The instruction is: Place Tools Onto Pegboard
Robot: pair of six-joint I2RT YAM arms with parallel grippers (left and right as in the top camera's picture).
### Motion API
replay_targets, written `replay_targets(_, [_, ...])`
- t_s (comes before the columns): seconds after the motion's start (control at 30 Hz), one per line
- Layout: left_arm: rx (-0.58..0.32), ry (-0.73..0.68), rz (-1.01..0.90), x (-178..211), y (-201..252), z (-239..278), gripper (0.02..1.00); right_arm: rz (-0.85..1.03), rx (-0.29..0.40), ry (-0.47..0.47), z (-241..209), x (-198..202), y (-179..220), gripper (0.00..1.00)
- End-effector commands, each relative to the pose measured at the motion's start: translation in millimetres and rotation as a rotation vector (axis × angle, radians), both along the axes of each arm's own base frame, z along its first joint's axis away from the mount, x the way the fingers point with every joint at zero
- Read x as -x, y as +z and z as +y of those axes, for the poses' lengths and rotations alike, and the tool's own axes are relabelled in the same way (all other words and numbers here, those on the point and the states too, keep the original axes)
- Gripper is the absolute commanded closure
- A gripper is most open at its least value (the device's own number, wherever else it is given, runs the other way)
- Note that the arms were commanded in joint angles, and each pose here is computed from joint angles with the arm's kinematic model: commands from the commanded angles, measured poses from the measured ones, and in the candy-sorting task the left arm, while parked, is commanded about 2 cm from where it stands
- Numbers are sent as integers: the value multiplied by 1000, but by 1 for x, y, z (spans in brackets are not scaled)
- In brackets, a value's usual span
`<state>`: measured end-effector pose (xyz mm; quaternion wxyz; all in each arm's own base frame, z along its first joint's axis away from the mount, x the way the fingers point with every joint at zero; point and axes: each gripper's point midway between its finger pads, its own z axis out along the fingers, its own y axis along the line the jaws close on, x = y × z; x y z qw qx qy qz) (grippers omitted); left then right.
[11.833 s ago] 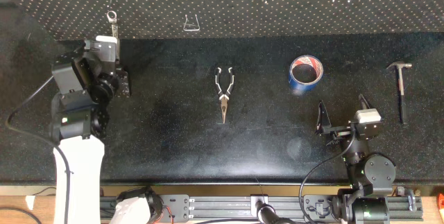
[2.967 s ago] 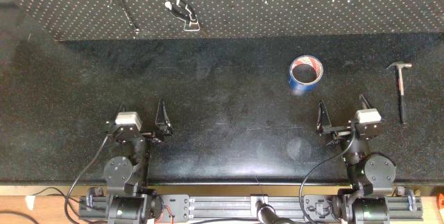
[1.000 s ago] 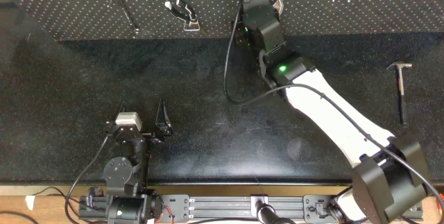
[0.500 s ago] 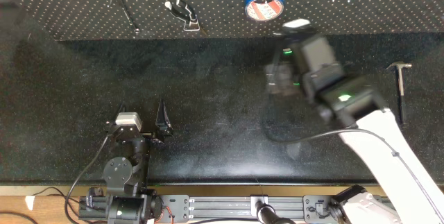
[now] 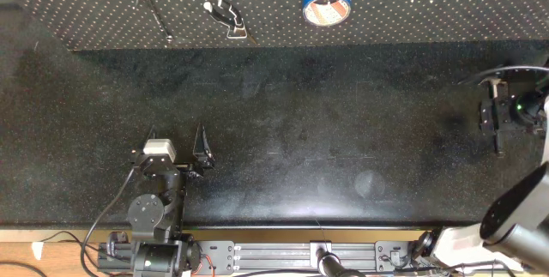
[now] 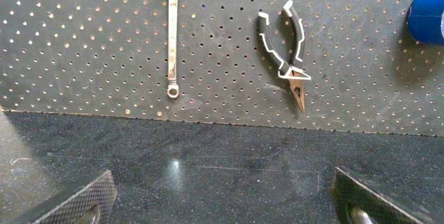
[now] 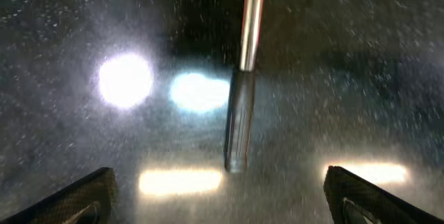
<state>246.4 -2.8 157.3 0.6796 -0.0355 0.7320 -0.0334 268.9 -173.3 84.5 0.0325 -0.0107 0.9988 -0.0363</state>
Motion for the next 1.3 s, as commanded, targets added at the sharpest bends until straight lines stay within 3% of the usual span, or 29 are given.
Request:
replay_targets(0.03, [-15,-8,1,0,-1,-2,23,36,-36,60,-3,-7,-29,25])
replay_targets(0.33, [-15,-8,1,0,-1,-2,25,102,-114,-12,-13,7,-63,25])
replay_targets(0.73, [-15,-8,1,0,-1,-2,23,140,-103,4,-18,9,-81,25])
replay_targets(0.77, [-15,-8,1,0,-1,-2,23,138,-101,3,-19,8,-81,189])
replay_targets(0.8, [-15,-8,1,0,-1,-2,23,139,-102,3,-19,8,-81,555])
replay_targets(0.83, [-15,-8,1,0,-1,-2,25,139,-102,3,-18,9,-81,623])
replay_targets(0.87, [-15,-9,1,0,-1,-2,25,142,-105,11,-18,10,-82,814])
replay_targets(0.9, [-15,-8,1,0,-1,-2,25,150,-110,30,-16,12,-84,921])
replay_targets(1.0, [-15,-8,1,0,-1,-2,23,140,-118,42,-11,15,-92,925])
replay_targets(1.07, [-15,-9,1,0,-1,-2,25,-111,-125,19,-7,-24,-48,925])
replay_targets(1.17, [-15,-8,1,0,-1,-2,25,-557,-49,-74,10,-63,84,925])
replay_targets(1.23, [-15,-8,1,0,-1,-2,23,-754,-9,33,61,-68,157,925])
replay_targets(1.3, [-15,-8,1,0,-1,-2,23,-915,-20,252,132,-78,205,925])
